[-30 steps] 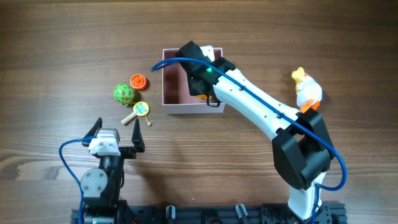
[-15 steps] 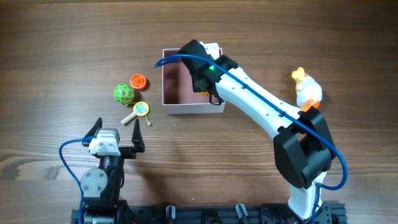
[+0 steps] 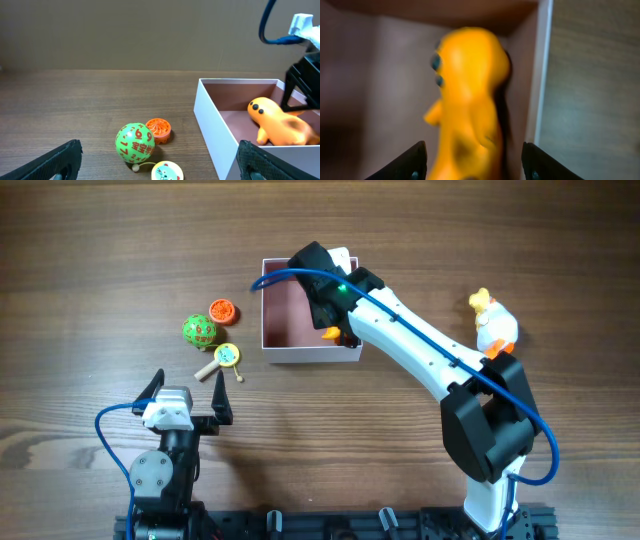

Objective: Pack container
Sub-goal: 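Lower the orange dinosaur into the box and open the right gripper, then move the right gripper to the white plush duck and grasp it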

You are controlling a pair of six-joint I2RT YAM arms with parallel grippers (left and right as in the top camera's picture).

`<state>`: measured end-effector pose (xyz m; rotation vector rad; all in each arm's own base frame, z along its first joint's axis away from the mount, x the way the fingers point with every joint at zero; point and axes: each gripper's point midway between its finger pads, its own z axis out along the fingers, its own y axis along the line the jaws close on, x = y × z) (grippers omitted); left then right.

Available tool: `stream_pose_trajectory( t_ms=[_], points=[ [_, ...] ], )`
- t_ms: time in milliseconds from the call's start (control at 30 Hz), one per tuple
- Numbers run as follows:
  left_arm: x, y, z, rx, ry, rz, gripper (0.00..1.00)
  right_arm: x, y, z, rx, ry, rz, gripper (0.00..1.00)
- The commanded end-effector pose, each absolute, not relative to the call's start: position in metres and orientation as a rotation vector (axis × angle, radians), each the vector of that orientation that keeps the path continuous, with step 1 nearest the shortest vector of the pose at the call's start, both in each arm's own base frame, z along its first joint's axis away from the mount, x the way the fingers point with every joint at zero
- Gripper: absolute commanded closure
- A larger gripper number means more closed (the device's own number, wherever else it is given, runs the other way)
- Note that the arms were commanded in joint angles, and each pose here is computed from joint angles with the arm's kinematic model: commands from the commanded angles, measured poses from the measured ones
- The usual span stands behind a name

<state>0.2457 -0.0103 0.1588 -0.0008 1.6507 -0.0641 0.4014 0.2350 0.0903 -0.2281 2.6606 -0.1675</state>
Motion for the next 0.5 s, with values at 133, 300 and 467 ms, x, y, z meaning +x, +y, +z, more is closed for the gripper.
stream_pose_trajectory(
  t_ms=[133, 300, 467],
  points=[
    [0.246, -0.010, 0.157, 0.018, 1.650, -0.052, 0.00, 0.403, 0.177, 0.217, -0.005, 2.532, -0.125, 0.39],
    [0.246, -0.010, 0.157, 0.018, 1.649, -0.052, 0.00, 0.383, 0.070, 0.252, 0.231, 2.560, -0.220, 0.32],
    [0.246, -0.010, 0.157, 0.018, 1.649, -0.052, 0.00, 0.375, -0.006, 0.224, 0.379, 2.687, -0.262, 0.11]
  ],
)
